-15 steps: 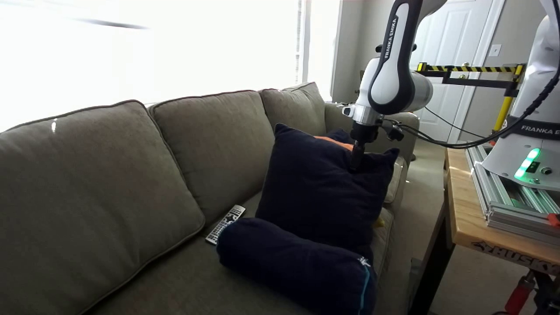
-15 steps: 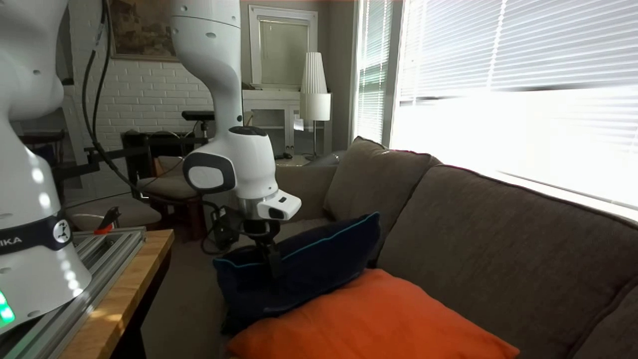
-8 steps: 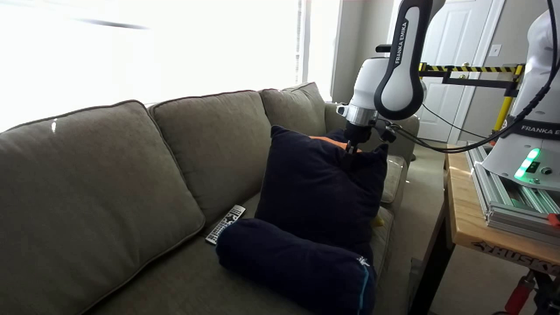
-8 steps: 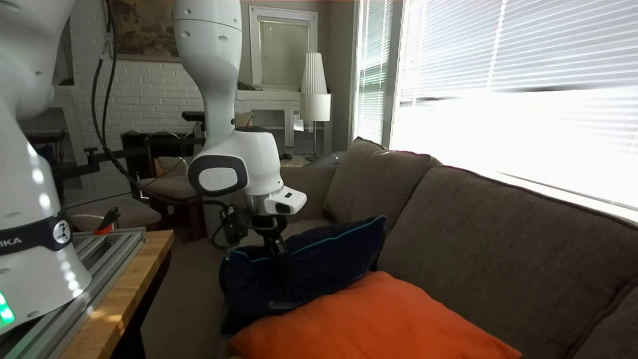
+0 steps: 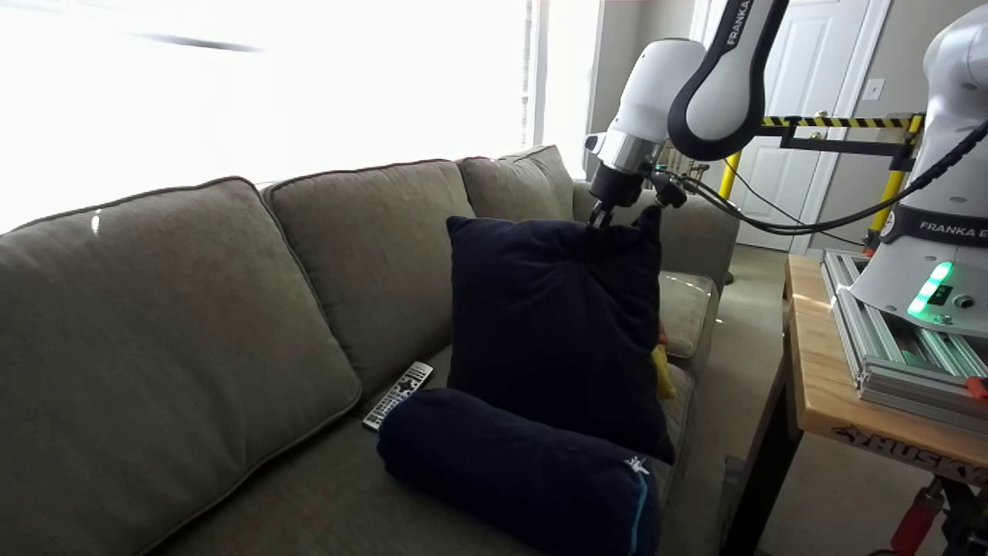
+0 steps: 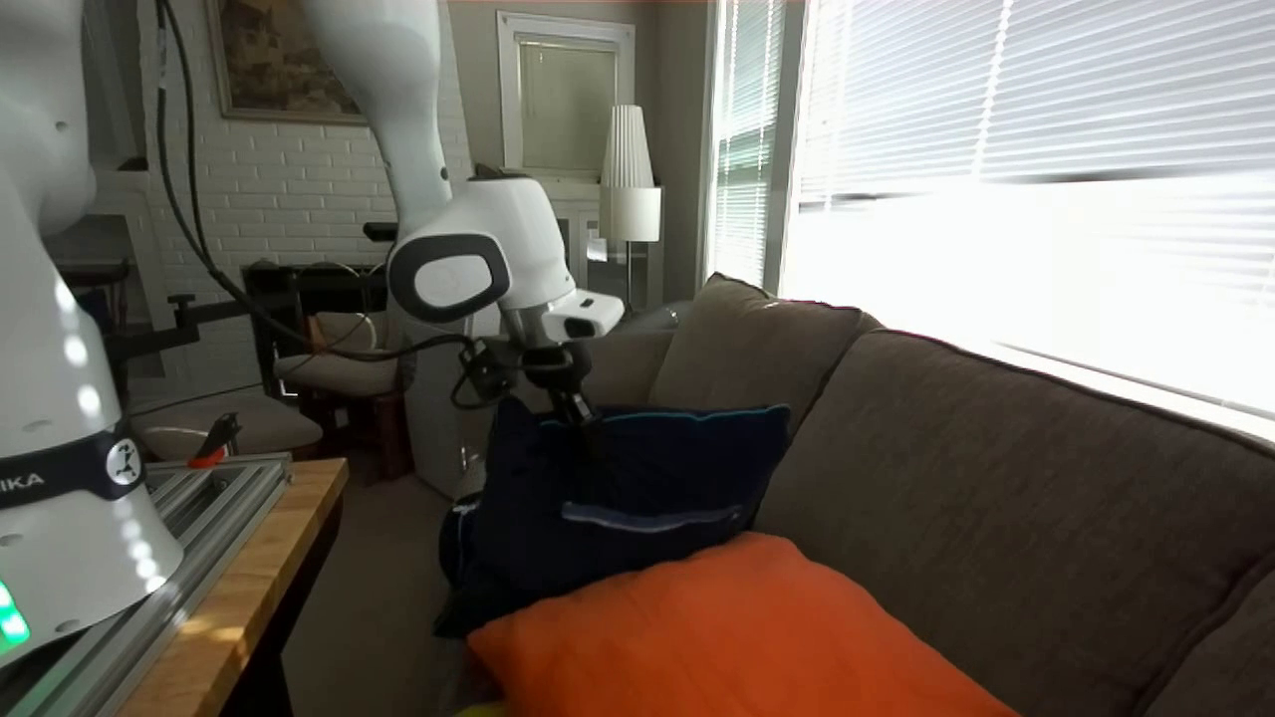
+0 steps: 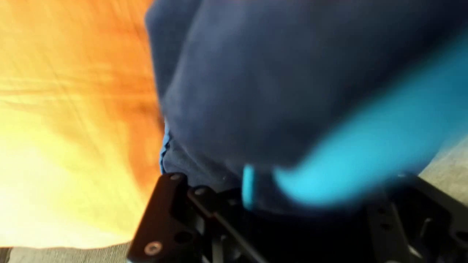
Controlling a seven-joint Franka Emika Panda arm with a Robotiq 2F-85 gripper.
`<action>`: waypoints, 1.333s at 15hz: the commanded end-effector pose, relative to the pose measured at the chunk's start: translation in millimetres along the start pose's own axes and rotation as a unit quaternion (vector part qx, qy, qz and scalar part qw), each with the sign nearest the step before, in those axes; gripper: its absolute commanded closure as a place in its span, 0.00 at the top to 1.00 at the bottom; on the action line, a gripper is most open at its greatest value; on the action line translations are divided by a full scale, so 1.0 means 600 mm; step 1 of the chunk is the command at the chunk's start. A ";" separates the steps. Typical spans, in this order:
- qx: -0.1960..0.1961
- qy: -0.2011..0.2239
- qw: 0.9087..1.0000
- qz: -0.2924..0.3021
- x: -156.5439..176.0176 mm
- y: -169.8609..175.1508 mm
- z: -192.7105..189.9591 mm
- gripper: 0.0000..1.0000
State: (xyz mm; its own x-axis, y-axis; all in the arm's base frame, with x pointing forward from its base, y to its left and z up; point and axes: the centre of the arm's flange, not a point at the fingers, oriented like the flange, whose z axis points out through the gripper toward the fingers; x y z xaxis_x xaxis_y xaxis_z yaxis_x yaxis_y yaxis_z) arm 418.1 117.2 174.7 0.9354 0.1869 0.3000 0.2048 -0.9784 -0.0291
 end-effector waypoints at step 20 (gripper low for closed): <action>-0.002 0.189 0.982 0.005 0.224 -0.017 -0.323 0.00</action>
State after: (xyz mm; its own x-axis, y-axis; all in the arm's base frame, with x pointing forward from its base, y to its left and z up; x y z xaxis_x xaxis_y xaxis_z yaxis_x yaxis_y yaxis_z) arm 483.5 123.7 359.9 0.8046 0.1444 0.5761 0.2018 -0.9787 -0.0366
